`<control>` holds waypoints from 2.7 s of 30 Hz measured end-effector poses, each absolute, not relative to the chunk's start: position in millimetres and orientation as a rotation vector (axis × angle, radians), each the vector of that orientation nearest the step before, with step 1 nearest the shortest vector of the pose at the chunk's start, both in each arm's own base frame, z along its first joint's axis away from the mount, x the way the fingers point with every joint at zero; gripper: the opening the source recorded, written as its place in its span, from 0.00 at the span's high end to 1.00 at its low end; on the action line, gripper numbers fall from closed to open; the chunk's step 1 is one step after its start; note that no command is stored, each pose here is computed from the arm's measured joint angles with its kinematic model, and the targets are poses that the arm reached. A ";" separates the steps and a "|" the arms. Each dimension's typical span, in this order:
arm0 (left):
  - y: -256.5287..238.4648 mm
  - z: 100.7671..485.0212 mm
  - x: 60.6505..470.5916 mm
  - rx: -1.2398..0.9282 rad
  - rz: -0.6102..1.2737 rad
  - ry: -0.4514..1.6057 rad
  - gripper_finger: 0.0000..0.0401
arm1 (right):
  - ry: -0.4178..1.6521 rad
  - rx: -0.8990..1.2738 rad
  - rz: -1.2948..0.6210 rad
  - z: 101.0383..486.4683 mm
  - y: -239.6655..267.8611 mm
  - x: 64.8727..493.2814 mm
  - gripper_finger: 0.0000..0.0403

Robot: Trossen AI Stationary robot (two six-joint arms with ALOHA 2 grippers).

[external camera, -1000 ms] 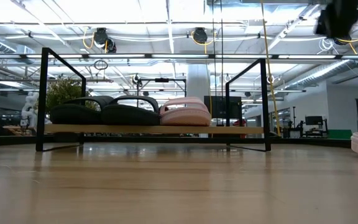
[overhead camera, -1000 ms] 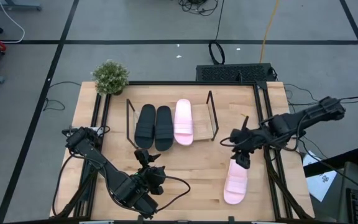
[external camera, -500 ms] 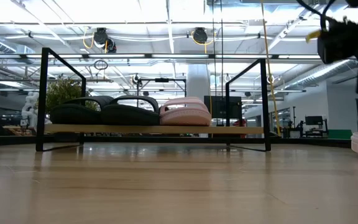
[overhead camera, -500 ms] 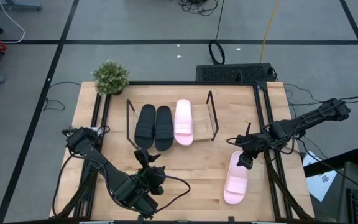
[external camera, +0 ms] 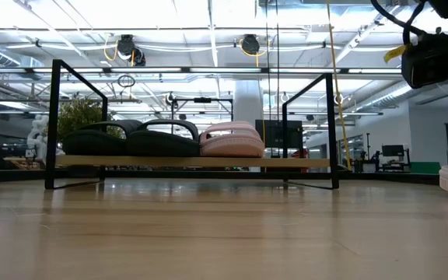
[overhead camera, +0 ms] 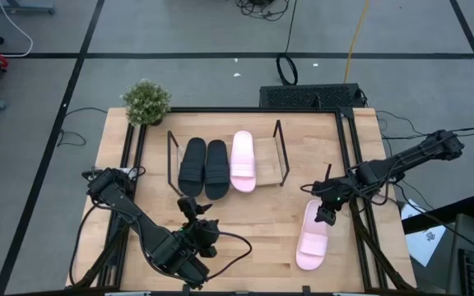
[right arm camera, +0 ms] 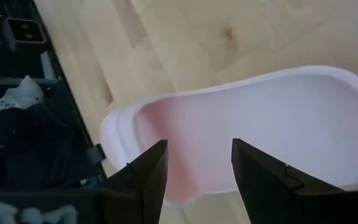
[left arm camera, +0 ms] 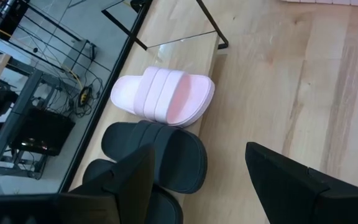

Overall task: Pick and place slides into the shelf
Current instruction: Put the pink pair of slide on the shelf

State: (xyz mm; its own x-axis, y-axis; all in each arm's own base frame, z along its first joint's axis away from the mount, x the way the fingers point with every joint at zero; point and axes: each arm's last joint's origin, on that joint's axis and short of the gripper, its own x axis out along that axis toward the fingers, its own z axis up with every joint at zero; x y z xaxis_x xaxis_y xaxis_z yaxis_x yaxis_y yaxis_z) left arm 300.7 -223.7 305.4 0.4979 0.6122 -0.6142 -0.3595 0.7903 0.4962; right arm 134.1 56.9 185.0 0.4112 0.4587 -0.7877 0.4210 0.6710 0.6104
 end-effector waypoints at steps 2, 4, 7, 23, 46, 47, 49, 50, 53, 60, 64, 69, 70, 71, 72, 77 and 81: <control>-223.8 305.4 300.7 0.321 0.599 0.870 0.36 | 1.211 0.893 0.047 183.4 58.4 136.1 0.58; -223.8 305.3 300.7 0.319 0.598 0.873 0.36 | 1.235 0.885 0.048 180.2 60.7 138.2 0.58; -223.9 305.2 300.6 0.318 0.596 0.876 0.36 | 1.268 0.863 0.072 174.9 65.9 143.0 0.58; -223.9 305.2 300.6 0.312 0.597 0.876 0.36 | 1.295 0.847 0.185 164.5 79.8 158.5 0.58; -223.9 305.1 300.6 0.309 0.598 0.877 0.36 | 1.260 0.875 0.288 159.7 82.8 160.4 0.58; -223.9 305.1 300.6 0.308 0.598 0.876 0.36 | 1.248 0.881 0.298 157.9 83.2 160.3 0.58; -223.9 305.1 300.6 0.309 0.598 0.877 0.36 | 1.232 0.896 0.313 153.0 84.2 158.6 0.58; -223.9 305.1 300.6 0.309 0.598 0.877 0.36 | 1.231 0.904 0.316 150.0 84.8 157.0 0.58; -223.9 305.1 300.6 0.309 0.598 0.876 0.36 | 1.234 0.924 0.327 142.5 87.0 152.1 0.58; -223.6 305.2 300.9 0.307 0.601 0.873 0.36 | 1.195 0.927 0.394 133.9 91.7 145.9 0.65; -223.1 305.2 301.2 0.306 0.603 0.873 0.36 | 1.153 0.917 0.434 134.2 92.8 146.5 0.78; -223.4 305.2 301.6 0.302 0.602 0.870 0.36 | 1.121 0.908 0.464 136.3 93.7 148.1 0.97; -223.5 305.2 301.8 0.300 0.601 0.868 0.36 | 1.106 0.909 0.473 137.5 94.1 148.9 0.98; -223.8 305.2 302.1 0.299 0.599 0.866 0.36 | 1.092 0.915 0.480 138.7 94.5 149.9 0.97; -224.2 305.2 302.5 0.298 0.596 0.864 0.36 | 1.079 0.925 0.485 139.9 94.9 150.7 0.97; -224.8 305.2 303.3 0.326 0.577 0.869 0.36 | 0.973 0.943 0.530 148.3 97.1 156.2 0.99; -224.8 305.6 303.5 0.348 0.577 0.859 0.36 | 0.878 0.953 0.568 156.0 98.6 160.3 0.99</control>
